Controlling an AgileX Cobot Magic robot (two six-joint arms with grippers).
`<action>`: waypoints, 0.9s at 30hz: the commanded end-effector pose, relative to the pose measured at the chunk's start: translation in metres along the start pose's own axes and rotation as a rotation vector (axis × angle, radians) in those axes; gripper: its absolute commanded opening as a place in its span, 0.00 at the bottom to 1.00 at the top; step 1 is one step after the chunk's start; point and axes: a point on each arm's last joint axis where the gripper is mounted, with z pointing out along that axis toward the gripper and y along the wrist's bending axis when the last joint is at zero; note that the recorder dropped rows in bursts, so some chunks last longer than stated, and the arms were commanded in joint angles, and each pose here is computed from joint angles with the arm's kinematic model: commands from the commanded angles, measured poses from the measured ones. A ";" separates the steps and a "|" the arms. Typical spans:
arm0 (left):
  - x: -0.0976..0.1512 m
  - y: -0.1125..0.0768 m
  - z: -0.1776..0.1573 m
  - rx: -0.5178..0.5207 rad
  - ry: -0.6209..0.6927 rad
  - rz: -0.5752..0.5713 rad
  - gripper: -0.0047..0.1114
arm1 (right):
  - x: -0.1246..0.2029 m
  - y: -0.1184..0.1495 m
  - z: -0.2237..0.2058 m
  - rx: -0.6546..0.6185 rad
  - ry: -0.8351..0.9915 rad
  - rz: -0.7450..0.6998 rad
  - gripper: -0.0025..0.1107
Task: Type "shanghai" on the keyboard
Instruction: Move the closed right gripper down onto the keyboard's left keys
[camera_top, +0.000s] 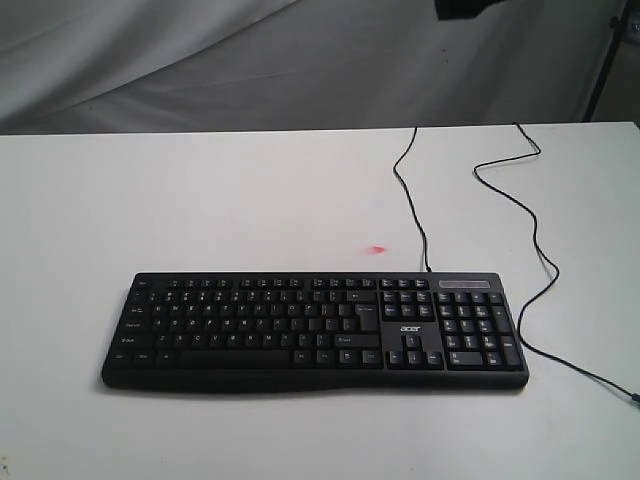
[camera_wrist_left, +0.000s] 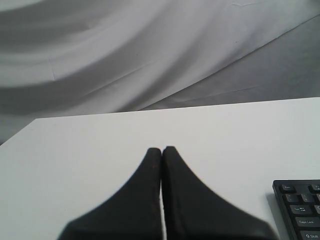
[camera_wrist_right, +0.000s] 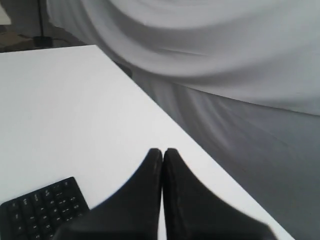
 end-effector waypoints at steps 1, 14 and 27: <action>0.001 0.000 0.001 0.004 0.001 -0.003 0.05 | 0.013 -0.002 0.022 -0.111 -0.019 -0.044 0.02; 0.001 0.000 0.001 0.004 0.001 -0.003 0.05 | 0.055 0.016 0.095 -0.261 0.006 -0.116 0.02; 0.001 0.000 0.001 0.004 0.001 -0.003 0.05 | 0.106 0.087 0.169 -0.434 0.161 -0.149 0.02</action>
